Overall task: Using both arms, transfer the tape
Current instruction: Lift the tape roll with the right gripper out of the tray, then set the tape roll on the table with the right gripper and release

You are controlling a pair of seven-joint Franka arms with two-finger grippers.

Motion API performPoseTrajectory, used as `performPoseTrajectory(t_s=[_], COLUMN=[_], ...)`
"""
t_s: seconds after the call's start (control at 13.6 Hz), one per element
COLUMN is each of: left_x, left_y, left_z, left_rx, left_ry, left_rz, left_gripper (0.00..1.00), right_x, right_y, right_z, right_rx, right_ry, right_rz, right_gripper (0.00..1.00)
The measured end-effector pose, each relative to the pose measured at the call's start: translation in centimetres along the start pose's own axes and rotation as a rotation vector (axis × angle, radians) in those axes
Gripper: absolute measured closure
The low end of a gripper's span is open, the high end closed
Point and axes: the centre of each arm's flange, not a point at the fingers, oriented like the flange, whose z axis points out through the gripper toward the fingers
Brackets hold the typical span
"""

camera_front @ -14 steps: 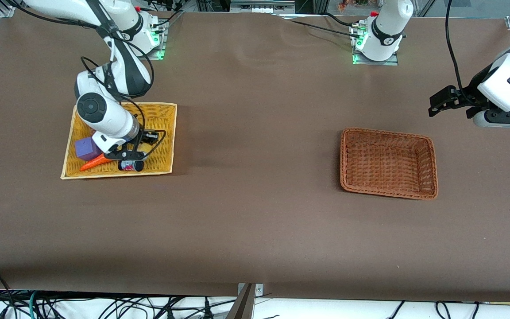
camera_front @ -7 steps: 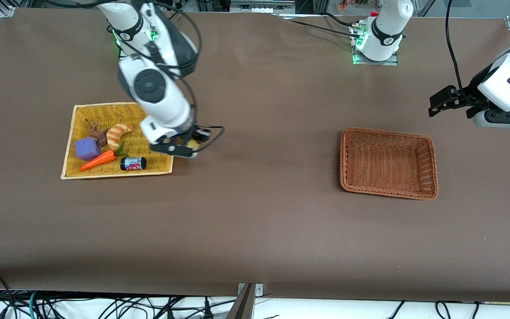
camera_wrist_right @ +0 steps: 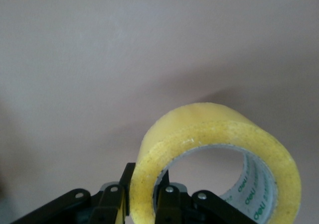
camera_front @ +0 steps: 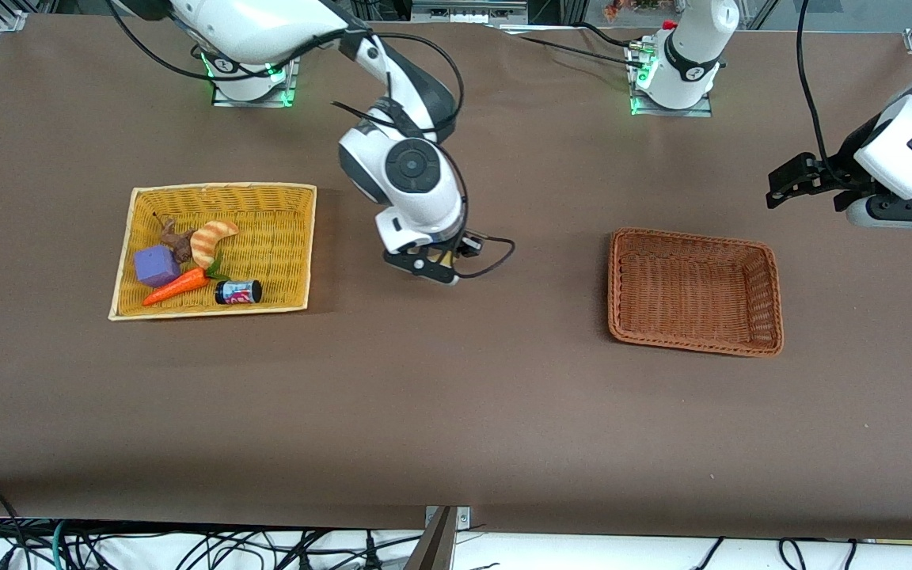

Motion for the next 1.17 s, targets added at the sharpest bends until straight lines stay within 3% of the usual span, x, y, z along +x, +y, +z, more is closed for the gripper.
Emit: performPoseTrajectory(t_s=[0.44, 1.17], left_x=[0.0, 0.0], left_y=[0.0, 0.0], left_z=[0.0, 0.0], left_rx=[0.000, 0.000], left_ry=[-0.001, -0.001], left_rz=[0.000, 0.000], left_gripper=[0.00, 0.00], right_x=[-1.5, -1.3], right_y=[-0.7, -0.6], right_z=[8.1, 8.9], right_rx=[-0.047, -0.054], right_ry=[-0.008, -0.012], right_rz=[-0.019, -0.015], right_gripper=[0.78, 0.78])
